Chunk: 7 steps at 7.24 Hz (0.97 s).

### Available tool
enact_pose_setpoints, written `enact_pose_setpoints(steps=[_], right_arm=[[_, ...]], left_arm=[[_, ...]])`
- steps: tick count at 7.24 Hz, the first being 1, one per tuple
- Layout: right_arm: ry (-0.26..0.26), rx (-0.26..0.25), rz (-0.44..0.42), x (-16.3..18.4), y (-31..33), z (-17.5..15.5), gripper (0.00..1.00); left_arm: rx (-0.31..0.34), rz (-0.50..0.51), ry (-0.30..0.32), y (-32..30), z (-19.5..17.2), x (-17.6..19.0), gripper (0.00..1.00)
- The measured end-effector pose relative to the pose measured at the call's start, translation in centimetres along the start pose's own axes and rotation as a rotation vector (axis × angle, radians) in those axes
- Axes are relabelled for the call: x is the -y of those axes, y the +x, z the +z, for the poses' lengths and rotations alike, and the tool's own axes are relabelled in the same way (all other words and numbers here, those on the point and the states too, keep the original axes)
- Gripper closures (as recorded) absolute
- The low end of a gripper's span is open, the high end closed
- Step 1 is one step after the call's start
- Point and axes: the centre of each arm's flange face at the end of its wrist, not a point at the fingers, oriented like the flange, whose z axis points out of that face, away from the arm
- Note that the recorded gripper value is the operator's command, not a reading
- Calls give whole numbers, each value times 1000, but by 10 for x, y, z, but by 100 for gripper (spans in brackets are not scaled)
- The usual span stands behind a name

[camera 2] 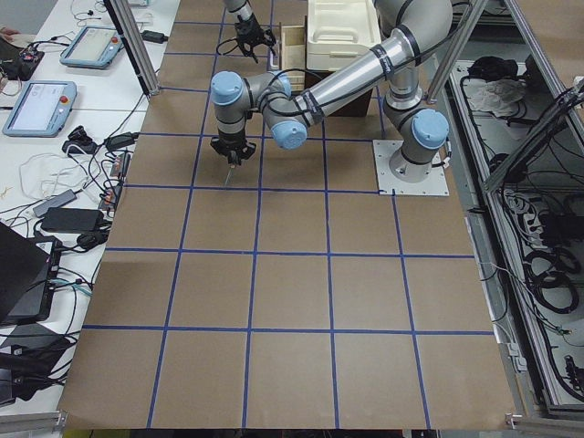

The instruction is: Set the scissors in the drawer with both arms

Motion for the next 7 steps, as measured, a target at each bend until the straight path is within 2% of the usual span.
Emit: enact_pose_setpoints(steps=[2,7], right_arm=[[0,-22,-2,0,3,-4,21],[-2,-58,1,-6,15,-6,21]], left_arm=[[-8,-4,4,0,-7,18,100],[-16,-22,10,-3,-10,29,100]])
